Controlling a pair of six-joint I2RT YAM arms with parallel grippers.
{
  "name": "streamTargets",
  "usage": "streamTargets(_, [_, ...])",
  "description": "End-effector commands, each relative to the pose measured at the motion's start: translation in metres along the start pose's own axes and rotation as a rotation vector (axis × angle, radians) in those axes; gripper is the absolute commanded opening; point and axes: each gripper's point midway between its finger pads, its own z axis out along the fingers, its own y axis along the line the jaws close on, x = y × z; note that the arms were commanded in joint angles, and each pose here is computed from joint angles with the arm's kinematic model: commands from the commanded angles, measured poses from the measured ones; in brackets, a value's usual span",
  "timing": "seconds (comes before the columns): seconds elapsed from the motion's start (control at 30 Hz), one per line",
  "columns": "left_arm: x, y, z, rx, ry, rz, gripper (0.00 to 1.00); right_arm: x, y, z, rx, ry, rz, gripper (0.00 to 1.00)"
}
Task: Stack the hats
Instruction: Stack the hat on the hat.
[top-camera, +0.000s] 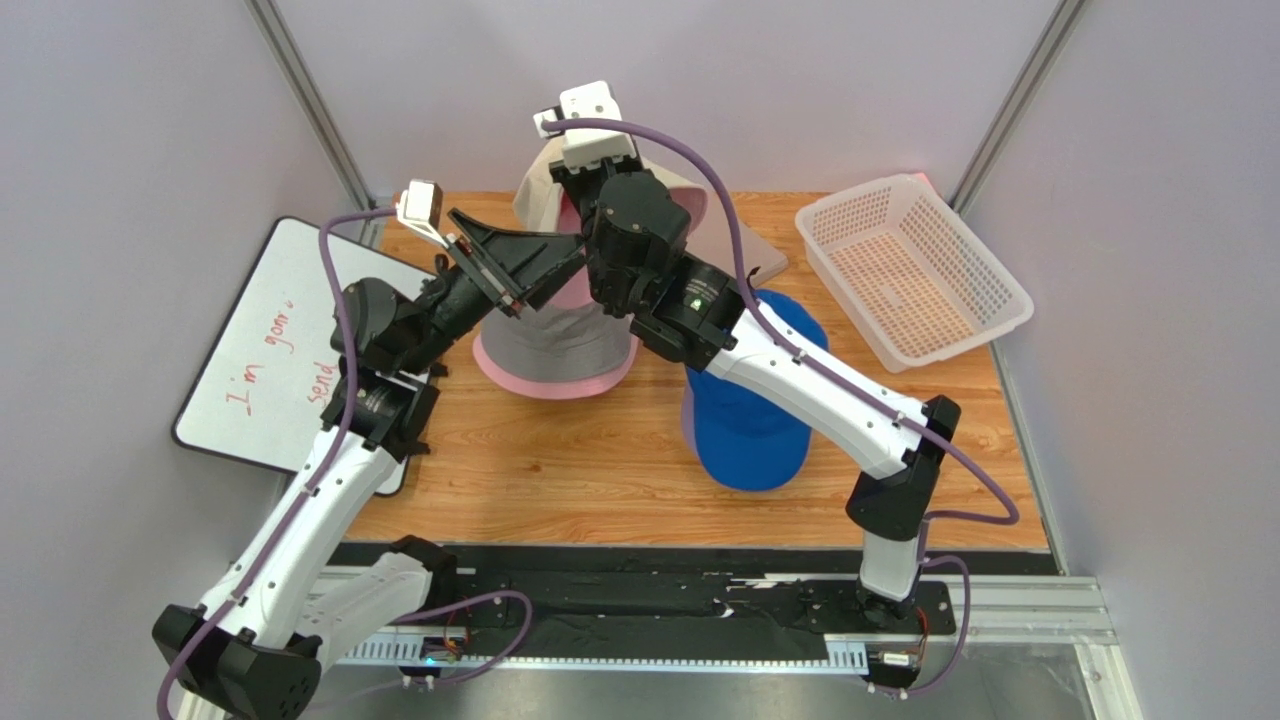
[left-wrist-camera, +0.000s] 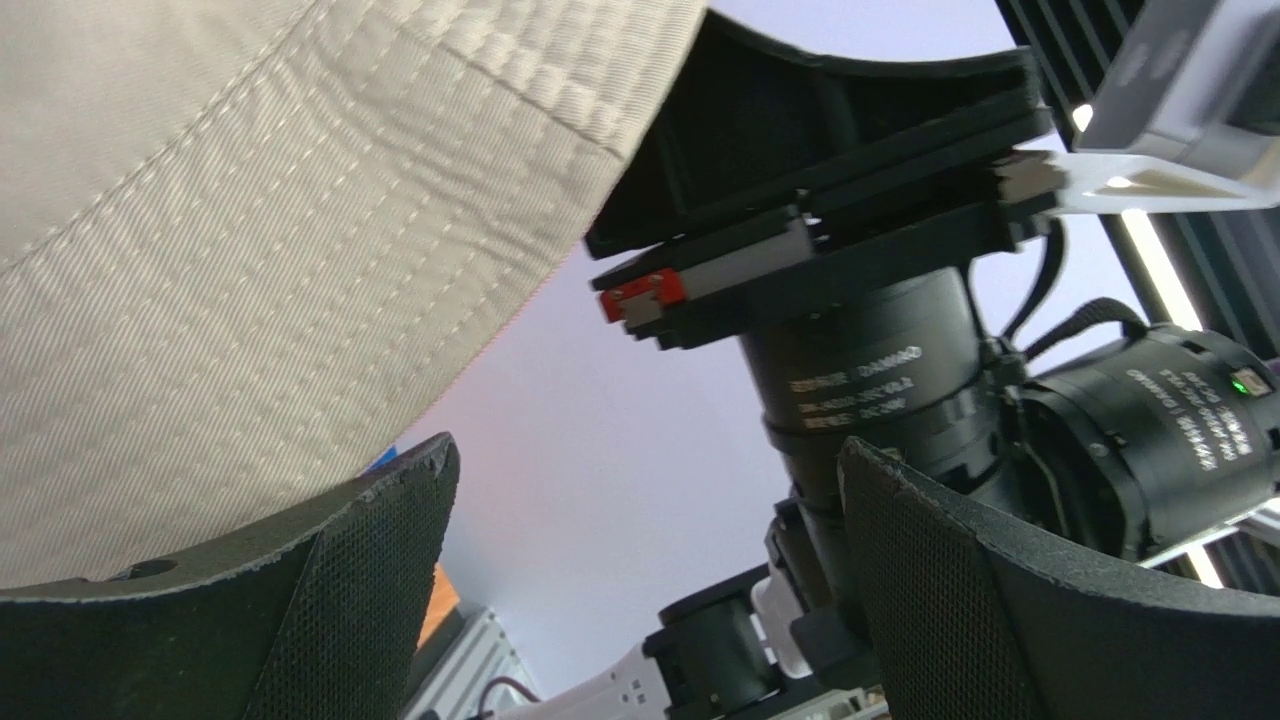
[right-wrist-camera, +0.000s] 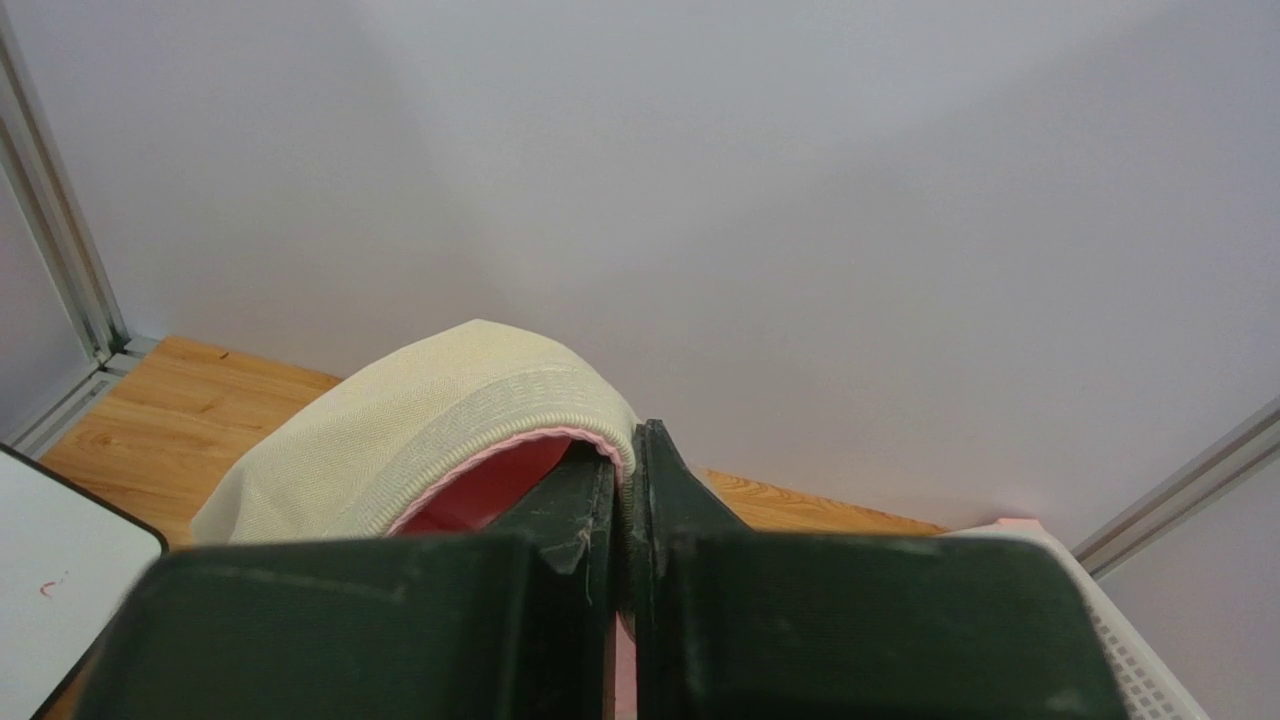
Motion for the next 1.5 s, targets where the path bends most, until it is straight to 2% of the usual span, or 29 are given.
streamTargets(0.0, [0.0, 0.003, 0.003, 0.014, -0.04, -0.032, 1.0, -0.03, -0.02, -0.015, 0.011, -0.045, 0.118, 0.0])
streamTargets(0.17, [-0.012, 0.018, 0.005, -0.059, -0.106, 0.013, 1.0, -0.023, -0.022, -0.021, 0.004, -0.026, 0.115, 0.0])
streamTargets(0.37, [-0.024, 0.024, 0.012, -0.065, -0.166, 0.039, 1.0, -0.01, -0.029, -0.033, -0.007, -0.008, 0.125, 0.0])
streamTargets(0.7, [-0.035, 0.041, 0.012, -0.072, -0.26, -0.014, 1.0, 0.018, -0.03, -0.051, -0.024, 0.026, 0.135, 0.0])
streamTargets(1.03, [-0.043, 0.047, 0.004, -0.078, -0.338, -0.069, 1.0, 0.043, -0.007, -0.083, -0.099, 0.012, 0.108, 0.0])
streamTargets(1.1, [-0.043, 0.049, 0.002, -0.072, -0.347, -0.076, 0.95, 0.044, -0.005, -0.088, -0.102, 0.004, 0.109, 0.0])
streamTargets(1.2, [-0.043, 0.048, 0.0, -0.069, -0.353, -0.083, 0.73, 0.05, -0.001, -0.096, -0.113, 0.01, 0.087, 0.0])
streamTargets(1.3, [-0.045, 0.046, -0.003, -0.075, -0.362, -0.075, 0.64, 0.055, 0.002, -0.102, -0.125, 0.014, 0.08, 0.0])
streamTargets(1.47, [-0.044, 0.05, -0.005, -0.096, -0.365, -0.071, 0.56, 0.065, 0.009, -0.113, -0.164, 0.016, 0.073, 0.0])
